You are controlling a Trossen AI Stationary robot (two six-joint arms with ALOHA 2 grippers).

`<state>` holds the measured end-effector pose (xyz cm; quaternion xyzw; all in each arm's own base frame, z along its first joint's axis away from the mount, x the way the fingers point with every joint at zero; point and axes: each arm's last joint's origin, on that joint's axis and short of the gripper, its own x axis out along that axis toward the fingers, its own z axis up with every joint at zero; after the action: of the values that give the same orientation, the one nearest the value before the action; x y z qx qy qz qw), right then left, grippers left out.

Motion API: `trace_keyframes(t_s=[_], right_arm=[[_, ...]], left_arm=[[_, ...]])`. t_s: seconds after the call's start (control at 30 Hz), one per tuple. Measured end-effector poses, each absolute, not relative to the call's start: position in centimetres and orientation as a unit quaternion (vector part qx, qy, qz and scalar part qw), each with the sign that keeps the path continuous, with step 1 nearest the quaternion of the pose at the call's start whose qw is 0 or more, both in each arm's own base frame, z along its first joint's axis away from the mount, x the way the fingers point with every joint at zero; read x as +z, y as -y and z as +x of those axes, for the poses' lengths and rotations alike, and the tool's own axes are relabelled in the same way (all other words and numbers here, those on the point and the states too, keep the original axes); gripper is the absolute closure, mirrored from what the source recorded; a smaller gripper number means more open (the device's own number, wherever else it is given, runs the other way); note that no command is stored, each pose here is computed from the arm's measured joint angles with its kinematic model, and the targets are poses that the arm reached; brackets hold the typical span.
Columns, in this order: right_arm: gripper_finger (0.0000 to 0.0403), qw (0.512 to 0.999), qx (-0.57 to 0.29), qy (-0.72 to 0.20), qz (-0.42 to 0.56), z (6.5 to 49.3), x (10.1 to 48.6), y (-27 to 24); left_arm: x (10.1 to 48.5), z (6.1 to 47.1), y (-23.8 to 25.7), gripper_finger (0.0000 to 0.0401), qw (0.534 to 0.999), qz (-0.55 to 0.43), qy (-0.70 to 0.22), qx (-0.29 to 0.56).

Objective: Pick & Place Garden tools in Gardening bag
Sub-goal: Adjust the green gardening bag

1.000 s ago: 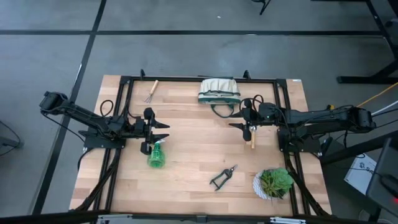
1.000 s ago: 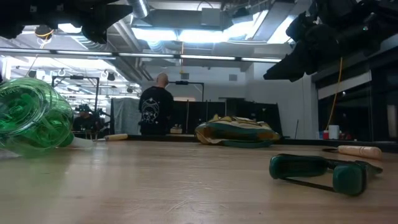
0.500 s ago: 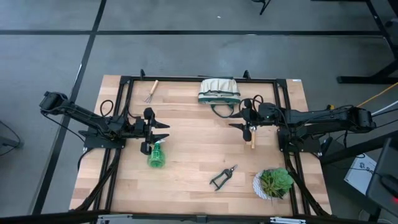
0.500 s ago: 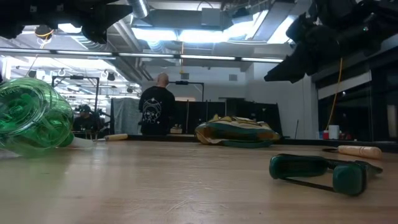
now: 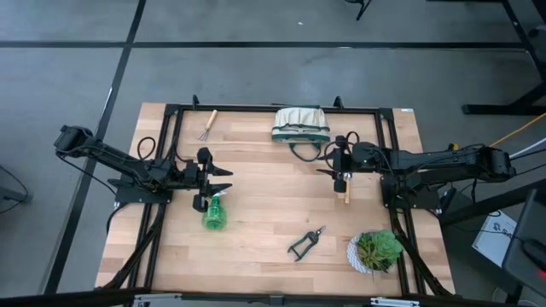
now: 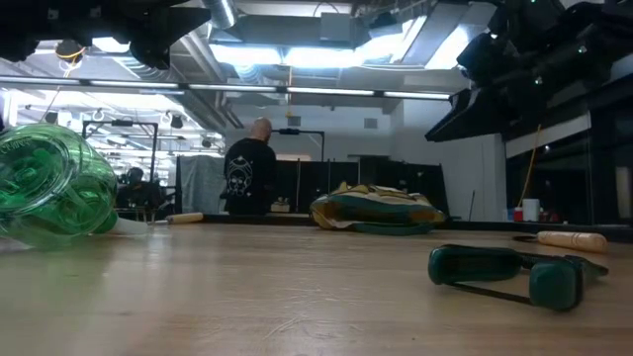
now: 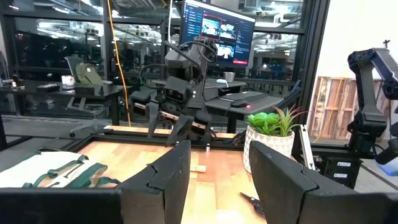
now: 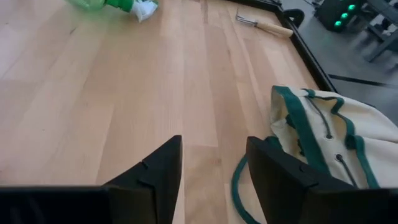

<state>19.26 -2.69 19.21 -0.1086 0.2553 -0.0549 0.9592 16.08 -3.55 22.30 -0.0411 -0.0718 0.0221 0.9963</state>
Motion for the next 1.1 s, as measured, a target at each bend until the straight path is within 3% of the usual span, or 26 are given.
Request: trace_keyframes(t_s=[0.6, 0.83, 1.1], right_arm=[[0.0221, 0.953, -0.125, -0.257, -0.098, 19.2, 19.3, 3.0], [0.0221, 0.968, -0.141, -0.207, -0.034, 19.6, 20.0, 3.1], [0.0221, 0.985, -0.119, -0.121, -0.029, 20.2, 21.6, 3.0]], left_arm=[[22.3, 16.1, 3.6, 0.0241, 0.996, -0.041, 0.072, 0.022], [22.3, 16.1, 3.6, 0.0239, 0.996, -0.041, 0.072, 0.022], [22.3, 16.1, 3.6, 0.0241, 0.996, -0.041, 0.072, 0.022]])
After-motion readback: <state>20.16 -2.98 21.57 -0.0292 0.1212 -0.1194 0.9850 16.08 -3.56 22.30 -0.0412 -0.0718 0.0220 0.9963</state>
